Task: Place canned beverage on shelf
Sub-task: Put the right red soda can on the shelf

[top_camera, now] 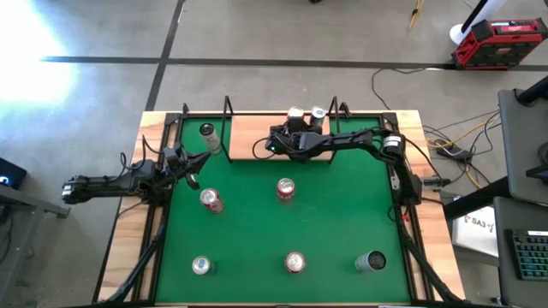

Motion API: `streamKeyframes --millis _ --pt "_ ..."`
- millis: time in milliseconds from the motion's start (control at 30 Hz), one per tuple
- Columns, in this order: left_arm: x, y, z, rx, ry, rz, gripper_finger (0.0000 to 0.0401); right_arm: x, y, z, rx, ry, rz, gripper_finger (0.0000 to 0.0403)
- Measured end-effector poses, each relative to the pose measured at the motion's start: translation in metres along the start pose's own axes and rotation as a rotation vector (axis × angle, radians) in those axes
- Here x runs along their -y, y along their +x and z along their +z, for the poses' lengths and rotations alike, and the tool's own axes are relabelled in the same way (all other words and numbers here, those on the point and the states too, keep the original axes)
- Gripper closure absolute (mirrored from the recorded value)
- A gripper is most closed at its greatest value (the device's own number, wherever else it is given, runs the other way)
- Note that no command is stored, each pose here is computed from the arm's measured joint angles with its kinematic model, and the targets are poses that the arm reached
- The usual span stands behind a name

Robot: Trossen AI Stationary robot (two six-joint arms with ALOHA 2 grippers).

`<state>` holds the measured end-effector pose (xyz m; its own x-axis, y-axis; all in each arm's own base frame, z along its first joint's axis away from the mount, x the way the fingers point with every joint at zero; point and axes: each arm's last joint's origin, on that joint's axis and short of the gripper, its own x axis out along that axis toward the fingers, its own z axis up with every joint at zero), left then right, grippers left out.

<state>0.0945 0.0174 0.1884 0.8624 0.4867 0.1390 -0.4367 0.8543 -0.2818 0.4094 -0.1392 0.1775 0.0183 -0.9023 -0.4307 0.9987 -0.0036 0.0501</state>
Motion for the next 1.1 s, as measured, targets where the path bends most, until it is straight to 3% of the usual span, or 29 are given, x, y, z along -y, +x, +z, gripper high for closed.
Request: streamKeyframes --millis 633,1100 --pt "0.000 0.000 0.000 0.000 -0.001 0.000 0.0401 0.001 0.005 0.003 -0.001 0.019 -0.004 0.0077" --pt "0.000 0.000 0.000 0.000 0.000 0.000 0.0401 -0.002 -0.009 0.002 0.000 -0.006 0.015 0.0017"
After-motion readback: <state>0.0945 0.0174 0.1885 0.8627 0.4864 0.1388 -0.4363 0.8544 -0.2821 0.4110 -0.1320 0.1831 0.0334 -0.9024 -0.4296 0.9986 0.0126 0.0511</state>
